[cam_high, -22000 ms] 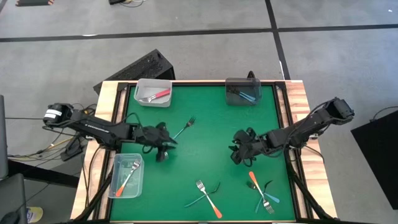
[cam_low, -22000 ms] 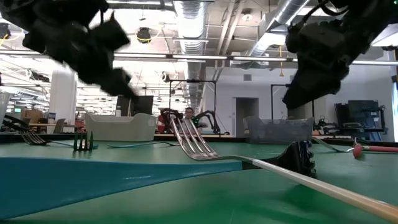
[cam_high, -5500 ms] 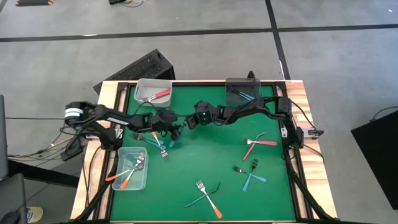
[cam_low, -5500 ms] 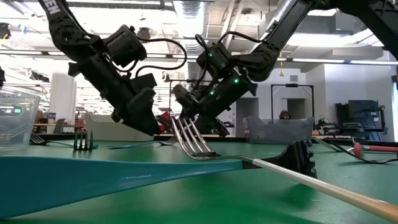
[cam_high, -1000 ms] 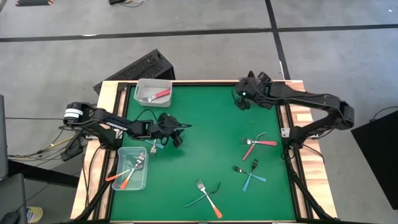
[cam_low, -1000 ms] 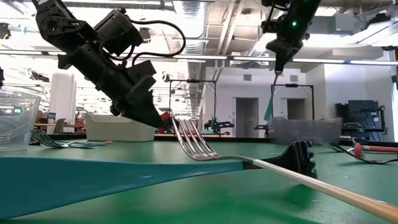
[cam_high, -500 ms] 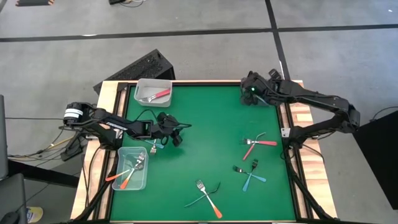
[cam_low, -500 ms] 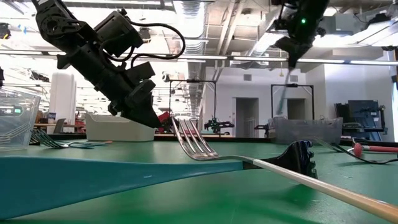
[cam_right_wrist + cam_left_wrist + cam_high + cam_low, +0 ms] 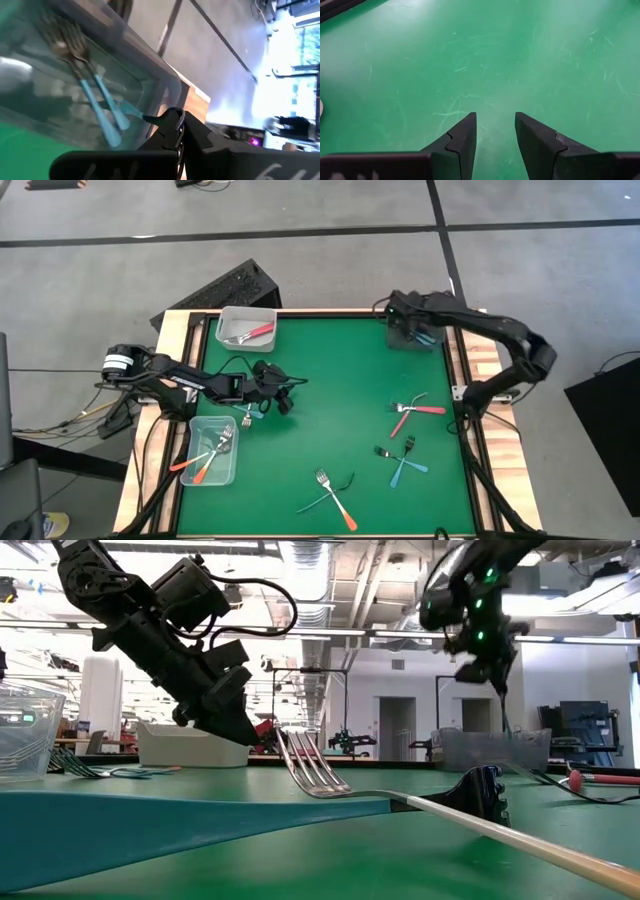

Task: Sort silverware by color (type)
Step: Put the blue fork into the black bin, then put the orange fork into the transparent bin

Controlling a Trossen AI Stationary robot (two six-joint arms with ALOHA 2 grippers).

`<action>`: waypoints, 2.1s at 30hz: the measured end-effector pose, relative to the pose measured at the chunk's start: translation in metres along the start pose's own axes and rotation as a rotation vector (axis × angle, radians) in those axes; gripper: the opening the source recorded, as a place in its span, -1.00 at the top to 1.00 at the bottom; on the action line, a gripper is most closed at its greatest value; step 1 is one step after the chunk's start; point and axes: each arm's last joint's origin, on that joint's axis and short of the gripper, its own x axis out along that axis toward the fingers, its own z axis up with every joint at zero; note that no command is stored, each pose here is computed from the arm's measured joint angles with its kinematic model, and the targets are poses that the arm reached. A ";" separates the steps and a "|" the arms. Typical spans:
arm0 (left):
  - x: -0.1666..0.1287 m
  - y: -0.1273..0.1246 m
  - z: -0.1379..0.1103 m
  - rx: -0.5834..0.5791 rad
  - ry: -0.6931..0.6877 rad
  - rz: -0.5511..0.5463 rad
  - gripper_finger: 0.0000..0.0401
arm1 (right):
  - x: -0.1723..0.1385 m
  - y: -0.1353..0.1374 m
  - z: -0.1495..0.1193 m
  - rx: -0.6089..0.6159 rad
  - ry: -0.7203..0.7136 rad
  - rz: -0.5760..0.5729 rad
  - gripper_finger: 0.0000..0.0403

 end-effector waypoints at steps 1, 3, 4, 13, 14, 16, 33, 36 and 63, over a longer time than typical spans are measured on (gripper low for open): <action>0.000 0.000 0.000 -0.005 0.000 0.000 0.39 | 0.008 0.002 0.002 -0.010 0.028 -0.009 0.91; 0.000 0.000 0.000 -0.009 0.001 0.000 0.39 | 0.022 0.007 0.007 -0.054 0.072 -0.026 0.88; 0.000 0.000 0.000 -0.009 0.000 0.000 0.39 | 0.029 0.010 0.009 -0.070 0.084 -0.038 0.84; 0.000 0.000 -0.001 -0.007 0.003 0.008 0.39 | 0.029 0.018 0.031 -0.053 -0.075 0.079 0.05; 0.000 0.001 -0.001 -0.003 0.010 0.011 0.39 | 0.024 0.015 0.031 -0.037 -0.100 0.083 -0.04; 0.000 0.002 -0.003 0.004 0.031 0.021 0.39 | 0.012 0.008 0.030 -0.004 -0.151 0.095 -0.19; -0.060 0.028 -0.004 -0.121 0.211 0.114 0.39 | -0.085 0.029 -0.036 0.137 -0.579 0.659 -0.34; -0.068 0.034 -0.011 -0.175 0.282 0.163 0.39 | -0.090 0.051 -0.049 0.135 -0.617 0.737 -0.34; -0.061 0.012 -0.031 -0.038 0.544 0.176 0.97 | -0.118 0.083 -0.082 0.170 -0.707 0.897 -0.34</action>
